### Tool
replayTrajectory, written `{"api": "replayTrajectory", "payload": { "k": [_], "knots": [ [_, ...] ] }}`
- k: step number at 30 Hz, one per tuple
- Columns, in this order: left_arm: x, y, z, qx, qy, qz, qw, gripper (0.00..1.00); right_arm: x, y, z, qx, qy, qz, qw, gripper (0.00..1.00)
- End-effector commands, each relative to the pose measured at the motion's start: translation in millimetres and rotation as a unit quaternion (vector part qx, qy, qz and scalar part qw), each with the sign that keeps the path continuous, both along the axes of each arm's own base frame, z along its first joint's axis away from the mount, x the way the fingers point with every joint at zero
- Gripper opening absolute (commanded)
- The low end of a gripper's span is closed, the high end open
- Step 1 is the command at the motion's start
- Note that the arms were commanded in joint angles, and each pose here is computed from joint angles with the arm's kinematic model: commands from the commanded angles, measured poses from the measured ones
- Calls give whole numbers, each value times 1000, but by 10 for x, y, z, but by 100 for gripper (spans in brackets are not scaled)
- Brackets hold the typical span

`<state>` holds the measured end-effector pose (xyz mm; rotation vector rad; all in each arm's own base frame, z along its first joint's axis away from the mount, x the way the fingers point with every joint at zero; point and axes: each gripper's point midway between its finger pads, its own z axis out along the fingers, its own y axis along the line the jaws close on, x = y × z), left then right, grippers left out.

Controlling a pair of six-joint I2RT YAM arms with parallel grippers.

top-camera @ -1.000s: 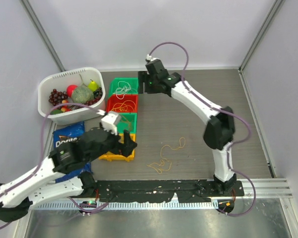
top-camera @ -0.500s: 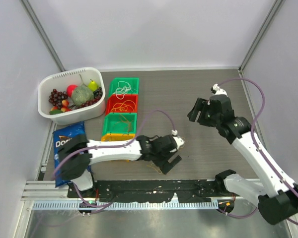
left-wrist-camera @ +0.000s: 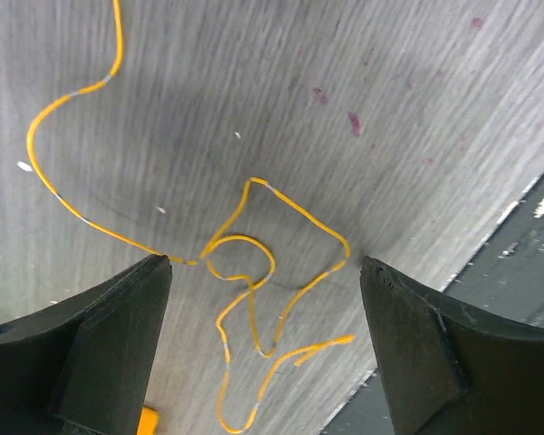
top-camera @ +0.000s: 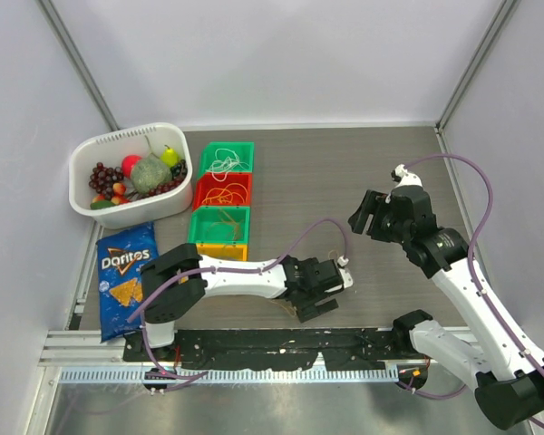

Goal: Untangle the cables

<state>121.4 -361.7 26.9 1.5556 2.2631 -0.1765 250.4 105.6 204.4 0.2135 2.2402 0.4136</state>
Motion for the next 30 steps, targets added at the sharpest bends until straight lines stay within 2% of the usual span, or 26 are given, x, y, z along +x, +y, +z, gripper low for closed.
{"api": "replayTrajectory", "payload": {
  "k": [1,3,4,7,8,9,10,12,14,19,21,25,28,30],
  "knots": [
    [169,-7,35,27,-51,-32,998,83,33,-42,93,-4,-22,-6,1000,73],
    [189,0,9,30,-57,-37,997,72,32,-52,95,-4,-22,-8,1000,73],
    [198,-4,0,29,-60,-38,997,62,32,-48,112,-2,-25,-8,1000,73],
    [204,-50,-5,13,-66,-53,996,47,24,-40,124,0,-26,-6,1000,73],
    [210,-96,26,-3,-69,-65,996,19,29,-34,119,2,-24,-6,1000,73],
    [231,-103,62,-7,-74,-63,995,4,34,-31,114,2,-23,-6,1000,73],
    [244,-103,115,-14,-78,-61,995,0,33,-28,114,2,-23,-5,1000,73],
    [306,-95,282,-39,-92,-50,994,0,28,-26,106,4,-21,-5,1000,73],
    [384,-89,557,-90,-91,-24,991,0,21,-36,102,4,-22,-9,1000,73],
    [741,48,1639,-261,-116,73,956,0,20,-41,68,9,-21,-15,1000,73],
    [937,189,2033,-311,-133,119,933,0,25,-31,36,11,-17,-15,1000,73],
    [1486,666,2664,-381,-182,270,865,0,37,21,24,22,-15,-9,1000,73],
    [1792,964,2892,-418,-178,367,812,0,41,47,43,28,-15,-6,999,73],
    [1947,1085,2964,-430,-167,410,787,0,41,42,62,29,-17,-7,999,73]
  ]
}}
